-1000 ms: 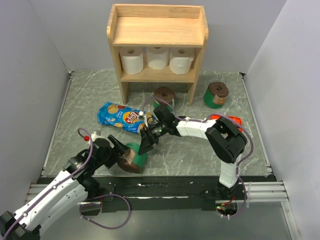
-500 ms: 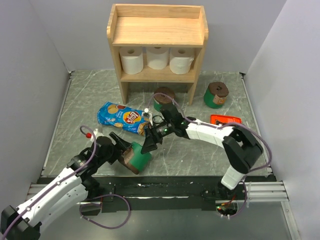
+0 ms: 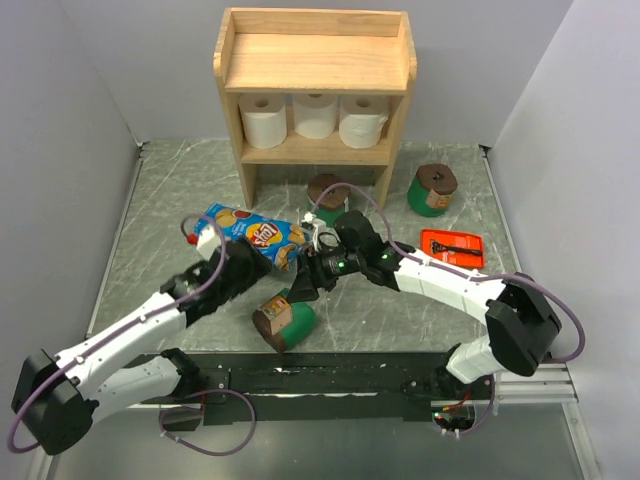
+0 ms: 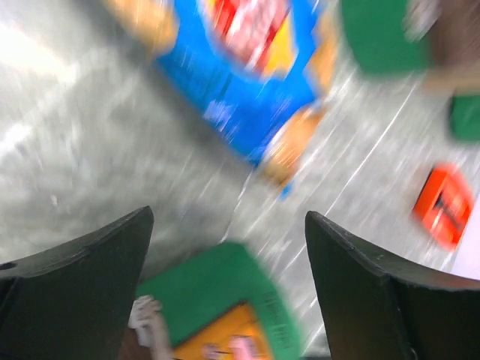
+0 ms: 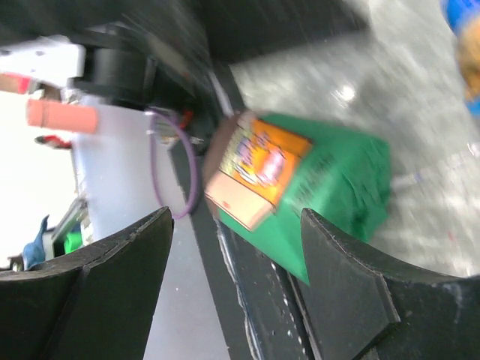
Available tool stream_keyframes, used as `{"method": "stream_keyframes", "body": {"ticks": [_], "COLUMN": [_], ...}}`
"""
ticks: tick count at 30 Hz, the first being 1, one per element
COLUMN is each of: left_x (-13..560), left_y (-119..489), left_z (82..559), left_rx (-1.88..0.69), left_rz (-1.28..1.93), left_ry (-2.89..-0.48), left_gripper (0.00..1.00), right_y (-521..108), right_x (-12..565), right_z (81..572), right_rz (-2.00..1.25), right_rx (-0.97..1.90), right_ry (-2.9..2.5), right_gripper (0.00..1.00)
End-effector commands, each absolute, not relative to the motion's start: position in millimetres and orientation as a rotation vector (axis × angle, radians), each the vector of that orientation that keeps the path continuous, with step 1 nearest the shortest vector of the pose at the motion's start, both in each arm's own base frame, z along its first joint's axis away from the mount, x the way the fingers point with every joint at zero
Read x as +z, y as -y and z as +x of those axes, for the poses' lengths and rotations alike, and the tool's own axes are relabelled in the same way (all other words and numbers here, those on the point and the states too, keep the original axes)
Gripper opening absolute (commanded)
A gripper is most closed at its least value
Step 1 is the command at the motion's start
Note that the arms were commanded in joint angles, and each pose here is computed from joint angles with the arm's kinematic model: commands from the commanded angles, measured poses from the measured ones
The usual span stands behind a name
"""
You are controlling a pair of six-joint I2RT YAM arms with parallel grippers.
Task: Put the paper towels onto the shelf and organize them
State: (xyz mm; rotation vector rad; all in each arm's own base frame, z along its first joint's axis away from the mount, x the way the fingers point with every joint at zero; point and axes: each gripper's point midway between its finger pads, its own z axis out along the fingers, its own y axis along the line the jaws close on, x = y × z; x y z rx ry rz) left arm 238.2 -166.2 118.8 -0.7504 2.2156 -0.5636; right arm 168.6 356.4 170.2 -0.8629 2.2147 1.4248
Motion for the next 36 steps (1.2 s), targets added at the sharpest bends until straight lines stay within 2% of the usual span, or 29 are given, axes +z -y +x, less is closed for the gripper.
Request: {"method": "stream_keyframes", "body": {"ticks": [1,5,6,11,23,36], "left_x": [161.5,152.0,151.4,113.7,99.7,74.4], "left_y": [127.9,139.0,149.8,161.8,171.7,168.4], "left_z": [251.5,224.6,214.4,182.7,181.3,181.6], "left_rx": [-0.302,-0.402,-0.497,-0.620,-0.728,-0.673], "left_rz": [-0.750,-0.670,-0.639,-0.628,-0.683,-0.729], "left_ry": [-2.114,-2.223,-2.257,-2.380,-2.351,-2.377], "left_gripper": [0.88,0.85,0.84,0.84,0.85,0.83], "right_y": [-344.7,-331.2,-329.9,-335.9,-351.2,-352.0], "right_x": [183.7,171.0,169.5,152.6,135.0,121.0], "right_z": [182.4,184.8,184.6,171.3,163.7,153.6], "right_rz": [-0.758,-0.774,-0.774,-0.827,-0.851,-0.844], "right_rx": [1.274,1.249,1.271,1.420,1.628,1.722], "right_ry": [-2.199,-2.235,-2.236,-2.235,-2.179,-2.182], "right_gripper": [0.76,0.80,0.82,0.86,0.87,0.86]}}
